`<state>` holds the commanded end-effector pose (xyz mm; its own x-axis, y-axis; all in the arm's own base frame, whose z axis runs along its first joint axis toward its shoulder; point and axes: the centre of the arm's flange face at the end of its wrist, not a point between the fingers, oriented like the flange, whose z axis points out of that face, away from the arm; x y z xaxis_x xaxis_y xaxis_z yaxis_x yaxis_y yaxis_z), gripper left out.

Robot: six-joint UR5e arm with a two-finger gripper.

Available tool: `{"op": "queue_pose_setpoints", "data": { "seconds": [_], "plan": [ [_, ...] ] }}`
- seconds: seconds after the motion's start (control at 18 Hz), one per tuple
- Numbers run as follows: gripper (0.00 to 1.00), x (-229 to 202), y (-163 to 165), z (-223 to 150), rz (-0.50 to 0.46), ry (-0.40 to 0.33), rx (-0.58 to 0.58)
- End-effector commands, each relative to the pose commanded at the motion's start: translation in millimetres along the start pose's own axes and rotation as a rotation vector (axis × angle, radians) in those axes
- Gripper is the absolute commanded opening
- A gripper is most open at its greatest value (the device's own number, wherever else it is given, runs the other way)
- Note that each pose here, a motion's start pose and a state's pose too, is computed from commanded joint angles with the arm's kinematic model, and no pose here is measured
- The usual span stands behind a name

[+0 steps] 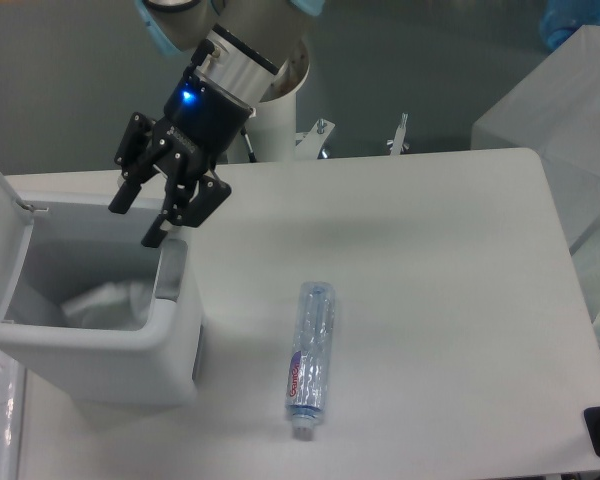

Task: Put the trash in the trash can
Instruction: 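Move the gripper over the clear plastic bottle and lower it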

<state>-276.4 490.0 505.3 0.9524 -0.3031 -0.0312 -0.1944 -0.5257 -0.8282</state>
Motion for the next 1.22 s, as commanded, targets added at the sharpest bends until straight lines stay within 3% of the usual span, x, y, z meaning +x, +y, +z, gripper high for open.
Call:
{"op": "queue_pose_setpoints", "data": {
  "seconds": [0.44,0.61,0.83,1.22],
  "plan": [
    [1.00,-136.4,10.5,10.4,-0.364,-0.076,0.003],
    [1.00,-167.0,24.9,29.1,-0.457,-0.077,-0.013],
    [1.00,-197.5,52.0,50.2,-0.544,-0.105,-0.164],
    [1.00,-233.0,80.0,91.4,-0.661,-0.078,-0.413]
  ]
}}
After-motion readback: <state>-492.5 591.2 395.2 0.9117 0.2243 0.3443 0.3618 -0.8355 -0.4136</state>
